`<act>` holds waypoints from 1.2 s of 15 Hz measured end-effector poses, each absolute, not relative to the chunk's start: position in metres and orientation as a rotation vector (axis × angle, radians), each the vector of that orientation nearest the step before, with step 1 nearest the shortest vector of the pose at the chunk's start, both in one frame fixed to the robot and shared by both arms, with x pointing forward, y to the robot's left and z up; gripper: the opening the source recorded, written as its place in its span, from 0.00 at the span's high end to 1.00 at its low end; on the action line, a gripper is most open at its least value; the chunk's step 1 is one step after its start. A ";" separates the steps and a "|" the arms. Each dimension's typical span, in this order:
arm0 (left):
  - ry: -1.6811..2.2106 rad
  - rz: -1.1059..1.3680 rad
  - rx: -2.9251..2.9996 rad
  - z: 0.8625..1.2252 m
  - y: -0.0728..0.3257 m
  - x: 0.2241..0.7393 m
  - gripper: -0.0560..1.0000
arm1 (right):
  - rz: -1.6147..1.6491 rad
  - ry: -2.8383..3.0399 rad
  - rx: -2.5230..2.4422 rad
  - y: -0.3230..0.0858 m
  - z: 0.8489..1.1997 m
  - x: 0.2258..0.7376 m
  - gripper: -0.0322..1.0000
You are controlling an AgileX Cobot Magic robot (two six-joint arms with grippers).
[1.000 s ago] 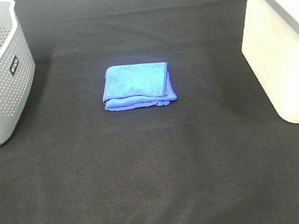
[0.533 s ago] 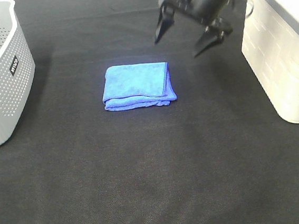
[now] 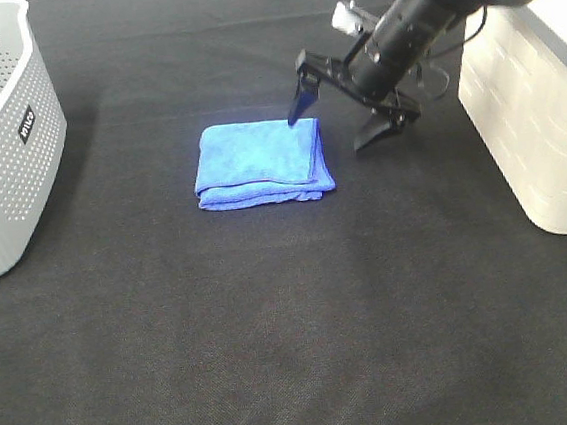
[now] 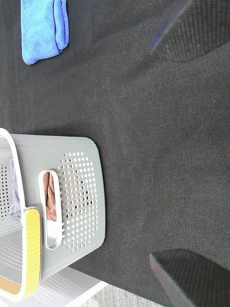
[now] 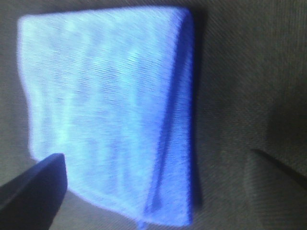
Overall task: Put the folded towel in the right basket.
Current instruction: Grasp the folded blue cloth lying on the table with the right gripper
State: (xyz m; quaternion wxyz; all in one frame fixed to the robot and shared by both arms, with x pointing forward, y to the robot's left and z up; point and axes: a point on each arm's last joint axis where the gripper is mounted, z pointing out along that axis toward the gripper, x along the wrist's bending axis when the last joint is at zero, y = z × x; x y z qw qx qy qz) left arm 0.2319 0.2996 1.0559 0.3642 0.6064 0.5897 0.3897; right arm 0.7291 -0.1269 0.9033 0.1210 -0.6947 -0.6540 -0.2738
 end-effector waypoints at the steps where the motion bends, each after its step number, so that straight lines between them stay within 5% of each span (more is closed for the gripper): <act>1: 1.517 1.003 1.560 1.056 0.300 0.232 0.01 | -0.782 -1.911 -2.029 -0.127 0.894 0.730 0.05; 8: 1.517 1.003 1.560 1.056 0.300 0.232 0.01 | -0.792 -1.835 -2.037 -0.122 0.877 0.733 0.06; 13: 1.517 1.003 1.560 1.056 0.300 0.232 0.01 | -0.885 -1.689 -1.877 -0.062 0.852 0.718 0.11; 16: 1.517 1.003 1.560 1.056 0.300 0.232 0.01 | -0.897 -1.652 -1.858 -0.048 0.843 0.713 0.34; 17: 1.517 1.003 1.560 1.056 0.300 0.232 0.01 | -0.897 -1.652 -1.858 -0.048 0.843 0.713 0.34; 18: 1.517 1.003 1.560 1.056 0.300 0.232 0.01 | -0.899 -1.654 -1.870 -0.048 0.841 0.714 0.46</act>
